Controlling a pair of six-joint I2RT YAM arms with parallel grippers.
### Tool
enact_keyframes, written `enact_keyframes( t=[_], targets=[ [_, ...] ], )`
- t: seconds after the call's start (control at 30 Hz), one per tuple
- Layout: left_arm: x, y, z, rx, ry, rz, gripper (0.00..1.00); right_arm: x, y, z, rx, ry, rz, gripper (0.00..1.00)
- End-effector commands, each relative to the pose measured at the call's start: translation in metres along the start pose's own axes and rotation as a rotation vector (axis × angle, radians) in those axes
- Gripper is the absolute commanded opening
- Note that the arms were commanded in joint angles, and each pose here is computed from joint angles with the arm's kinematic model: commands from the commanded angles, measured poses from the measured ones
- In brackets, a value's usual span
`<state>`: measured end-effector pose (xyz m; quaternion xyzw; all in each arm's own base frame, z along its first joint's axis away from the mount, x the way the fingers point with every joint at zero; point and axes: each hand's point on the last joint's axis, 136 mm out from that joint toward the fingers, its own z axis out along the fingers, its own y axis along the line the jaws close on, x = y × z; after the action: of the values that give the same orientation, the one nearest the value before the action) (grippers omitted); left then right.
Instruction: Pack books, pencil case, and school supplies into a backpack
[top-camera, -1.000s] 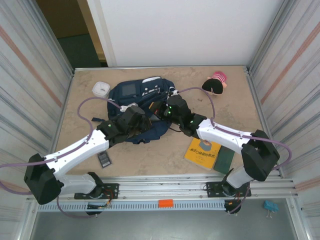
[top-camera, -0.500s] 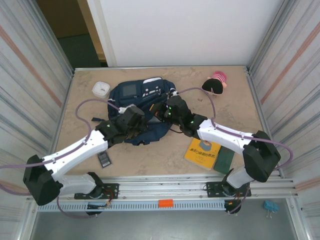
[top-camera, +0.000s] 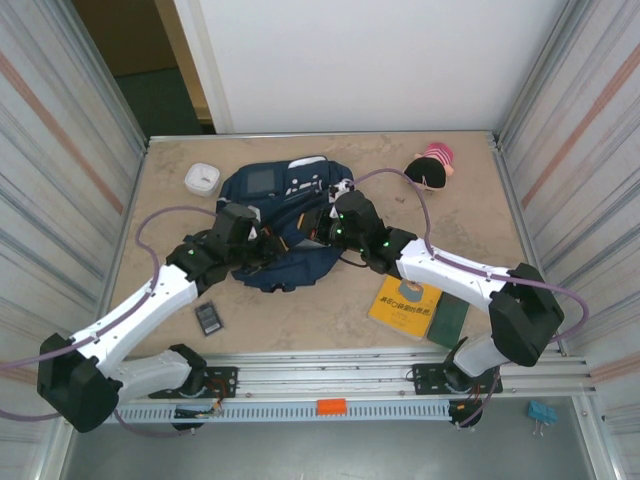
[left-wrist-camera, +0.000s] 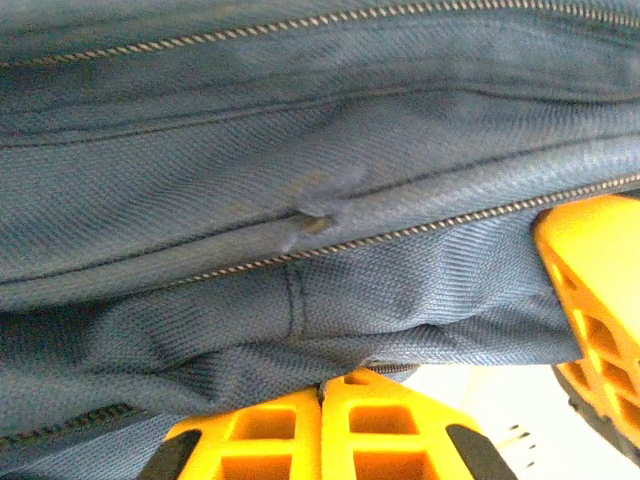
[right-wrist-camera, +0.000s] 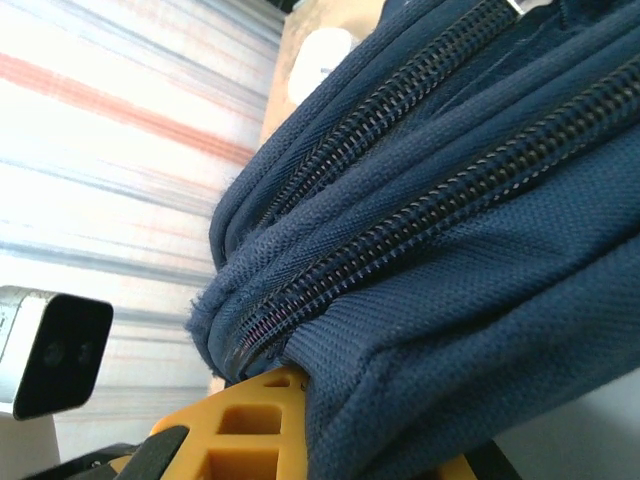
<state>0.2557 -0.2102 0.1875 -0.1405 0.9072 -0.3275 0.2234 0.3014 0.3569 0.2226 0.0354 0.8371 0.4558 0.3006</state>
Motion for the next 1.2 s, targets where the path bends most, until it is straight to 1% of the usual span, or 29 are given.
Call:
enact_keyframes(
  t=[0.0, 0.1, 0.17, 0.4, 0.53, 0.6, 0.7, 0.8, 0.93, 1.17],
  targets=[
    [-0.003, 0.003, -0.014, -0.053, 0.011, 0.174, 0.00, -0.012, 0.043, -0.018, -0.135, -0.007, -0.092, 0.00],
    [-0.002, 0.025, -0.023, -0.168, 0.013, 0.266, 0.00, -0.020, 0.045, -0.026, -0.156, 0.004, -0.106, 0.00],
    [-0.005, 0.037, -0.028, -0.220, 0.000, 0.307, 0.00, -0.026, 0.045, -0.031, -0.171, 0.015, -0.111, 0.00],
    [-0.021, 0.059, -0.038, -0.296, -0.055, 0.385, 0.00, -0.040, 0.053, -0.047, -0.222, 0.123, -0.128, 0.00],
    [-0.027, 0.056, -0.040, -0.270, -0.065, 0.411, 0.00, -0.042, 0.054, -0.047, -0.229, 0.148, -0.108, 0.00],
    [-0.023, 0.051, -0.034, -0.216, -0.051, 0.431, 0.00, -0.045, 0.056, -0.046, -0.249, 0.144, -0.087, 0.00],
    [-0.016, 0.048, -0.027, -0.164, -0.036, 0.412, 0.00, -0.048, 0.061, -0.042, -0.284, 0.139, -0.055, 0.00],
    [-0.009, 0.047, -0.020, -0.125, -0.018, 0.380, 0.08, -0.048, 0.064, -0.038, -0.299, 0.142, -0.037, 0.00],
    [-0.004, 0.051, -0.017, -0.115, -0.004, 0.371, 0.22, -0.048, 0.066, -0.037, -0.301, 0.136, -0.037, 0.00],
    [0.007, 0.057, -0.014, -0.098, 0.027, 0.354, 0.30, -0.052, 0.071, -0.037, -0.316, 0.123, -0.034, 0.00]
  ],
)
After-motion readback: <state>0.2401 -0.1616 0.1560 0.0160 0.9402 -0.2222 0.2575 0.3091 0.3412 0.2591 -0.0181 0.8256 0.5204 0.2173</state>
